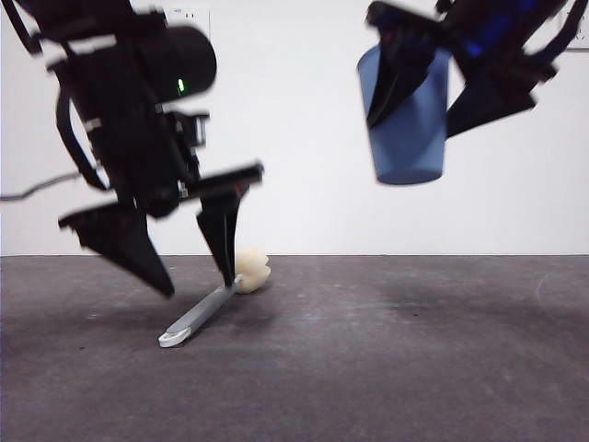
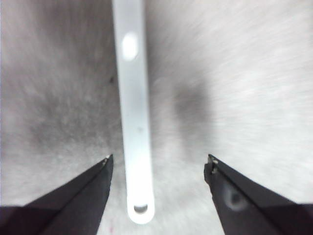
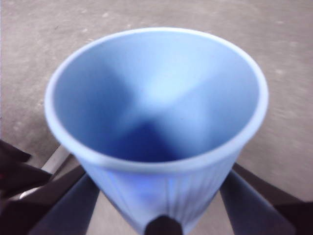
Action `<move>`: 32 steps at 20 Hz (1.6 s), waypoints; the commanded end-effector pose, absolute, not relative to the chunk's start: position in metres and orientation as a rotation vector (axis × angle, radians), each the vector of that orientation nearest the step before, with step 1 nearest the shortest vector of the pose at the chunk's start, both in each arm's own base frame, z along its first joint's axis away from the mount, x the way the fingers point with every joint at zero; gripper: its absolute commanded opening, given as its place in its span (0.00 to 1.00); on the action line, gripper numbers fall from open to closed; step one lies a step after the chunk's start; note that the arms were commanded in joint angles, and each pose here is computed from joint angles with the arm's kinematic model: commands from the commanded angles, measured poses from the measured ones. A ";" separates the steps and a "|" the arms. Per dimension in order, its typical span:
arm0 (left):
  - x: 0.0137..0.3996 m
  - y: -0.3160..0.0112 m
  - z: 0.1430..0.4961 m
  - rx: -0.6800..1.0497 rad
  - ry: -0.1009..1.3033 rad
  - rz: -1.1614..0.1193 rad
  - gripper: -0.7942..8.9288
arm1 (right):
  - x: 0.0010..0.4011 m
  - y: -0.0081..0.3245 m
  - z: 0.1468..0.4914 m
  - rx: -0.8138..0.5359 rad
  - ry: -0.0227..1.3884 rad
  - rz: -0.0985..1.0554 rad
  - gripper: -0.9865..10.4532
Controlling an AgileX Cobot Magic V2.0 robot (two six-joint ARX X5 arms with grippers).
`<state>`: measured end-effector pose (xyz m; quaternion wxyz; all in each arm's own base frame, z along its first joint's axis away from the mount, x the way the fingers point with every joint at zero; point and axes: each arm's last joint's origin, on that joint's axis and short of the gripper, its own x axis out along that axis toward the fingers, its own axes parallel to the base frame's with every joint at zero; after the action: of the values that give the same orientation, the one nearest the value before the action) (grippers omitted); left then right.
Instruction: Pick up the cup brush,pick up the cup,insert the brush into the cup,clean the cup,put the cup brush back,put the cup back to the fixed position on the table
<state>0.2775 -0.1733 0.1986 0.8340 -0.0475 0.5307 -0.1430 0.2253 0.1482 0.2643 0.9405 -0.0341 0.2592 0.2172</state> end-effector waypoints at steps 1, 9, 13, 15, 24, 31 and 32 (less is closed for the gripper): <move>0.266 -0.167 0.219 -0.069 1.086 -0.366 0.41 | 0.237 0.153 0.242 -0.069 0.517 0.467 0.07; 0.209 -0.133 0.307 -0.127 0.860 -0.499 0.41 | 0.275 0.156 0.174 -0.079 0.517 0.468 0.07; 0.182 -0.117 0.331 -0.137 0.780 -0.522 0.41 | 0.289 0.150 0.156 -0.075 0.511 0.480 0.07; 0.175 -0.112 0.336 -0.140 0.766 -0.525 0.41 | 0.294 0.146 0.150 -0.075 0.508 0.464 0.07; 0.172 -0.110 0.337 -0.138 0.765 -0.521 0.41 | 0.299 0.141 0.128 -0.113 0.583 0.475 0.08; 0.172 -0.110 0.337 -0.133 0.763 -0.522 0.41 | 0.289 0.136 0.124 -0.134 0.724 0.463 0.43; 0.172 -0.110 0.337 -0.132 0.763 -0.522 0.41 | 0.289 0.136 0.129 -0.132 0.706 0.464 0.43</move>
<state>0.1715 -0.1099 0.3400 0.8930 -0.0709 0.3665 -0.2512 0.2974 0.1389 0.1453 0.9253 -0.0571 0.2973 0.2286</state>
